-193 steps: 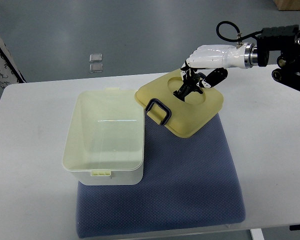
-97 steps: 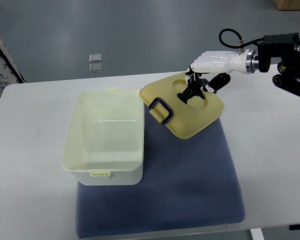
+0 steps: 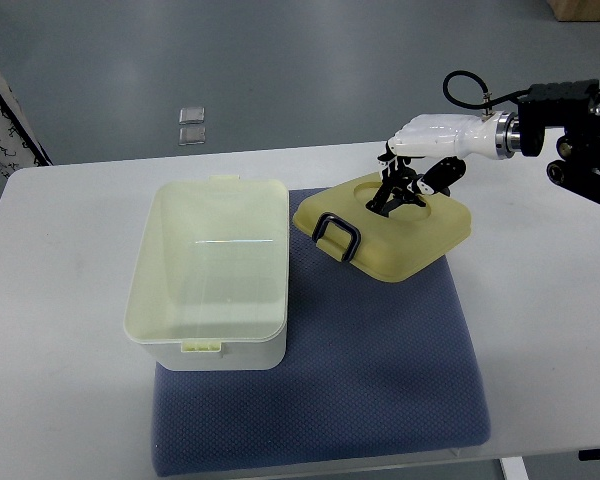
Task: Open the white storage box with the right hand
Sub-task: 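Carry the lid beside the box and lower it onto the cushion, then release the lid handle and open the right hand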
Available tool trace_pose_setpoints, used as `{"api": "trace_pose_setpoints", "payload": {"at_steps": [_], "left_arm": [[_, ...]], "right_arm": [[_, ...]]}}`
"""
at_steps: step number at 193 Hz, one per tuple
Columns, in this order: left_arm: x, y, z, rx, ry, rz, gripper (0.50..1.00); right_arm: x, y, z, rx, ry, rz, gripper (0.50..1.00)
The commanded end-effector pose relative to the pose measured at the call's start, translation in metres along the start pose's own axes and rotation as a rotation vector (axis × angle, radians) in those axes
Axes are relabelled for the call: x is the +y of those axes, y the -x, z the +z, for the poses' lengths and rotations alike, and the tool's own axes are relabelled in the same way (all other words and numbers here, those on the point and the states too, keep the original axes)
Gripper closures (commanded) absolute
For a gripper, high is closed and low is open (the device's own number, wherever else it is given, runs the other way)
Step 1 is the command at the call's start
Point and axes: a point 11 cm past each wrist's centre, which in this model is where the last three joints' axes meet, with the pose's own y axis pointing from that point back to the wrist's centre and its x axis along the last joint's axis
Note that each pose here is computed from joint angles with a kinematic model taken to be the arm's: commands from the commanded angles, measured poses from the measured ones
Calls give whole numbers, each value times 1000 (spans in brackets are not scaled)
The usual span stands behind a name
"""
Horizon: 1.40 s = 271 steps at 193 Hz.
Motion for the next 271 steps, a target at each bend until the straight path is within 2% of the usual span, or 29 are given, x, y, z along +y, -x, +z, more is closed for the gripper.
{"api": "trace_pose_setpoints", "payload": {"at_steps": [1,88,93,103,107,108,109,110,111,112,113,114,115,116,117,118,119,120,124,195,244,271], "left_arm": [[0,0,0,0,0,-1,500],[0,0,0,0,0,1,500],[0,0,0,0,0,1,500],[0,0,0,1,0,0,500],[0,0,0,0,-2,1,500],[0,0,0,0,0,1,500],[0,0,0,0,0,1,500],[0,0,0,0,0,1,500],[0,0,0,0,0,1,500],[0,0,0,0,0,1,500],[0,0,0,0,0,1,500],[0,0,0,0,0,1,500],[0,0,0,0,0,1,500],[0,0,0,0,0,1,500],[0,0,0,0,0,1,500],[0,0,0,1,0,0,500],[0,0,0,1,0,0,500],[0,0,0,0,0,1,500],[0,0,0,1,0,0,500],[0,0,0,0,0,-1,500],[0,0,0,0,-2,1,500],[0,0,0,0,0,-1,500]], "right_arm": [[-12,2,-11,0,-32,-5,1000],[-23,21,-21,-18,-62,-6,996],[-24,24,-21,-21,-64,-4,961],[-24,25,-21,-21,-62,-2,924],[-24,25,-21,-22,-62,-2,889],[-24,26,-21,-23,-62,-3,861],[-24,26,-21,-23,-62,-3,861],[-24,26,-21,-24,-62,-2,822],[-24,26,-21,-24,-62,-2,822],[-24,26,-21,-25,-62,-1,777],[-24,26,-21,-25,-62,-1,777],[-24,26,-21,-25,-62,-1,732],[-24,26,-21,-25,-62,-1,732],[-24,26,-21,-26,-62,0,681],[-24,26,-21,-26,-62,0,681],[-24,26,-21,-27,-62,-1,638],[-24,26,-21,-27,-62,-1,638],[-24,27,-21,-29,-62,-2,607],[-24,28,-21,-30,-62,-3,585],[-20,30,-17,-114,-51,32,572],[-16,30,-11,-546,-58,155,572],[-9,26,1,-865,-68,312,572]]}}
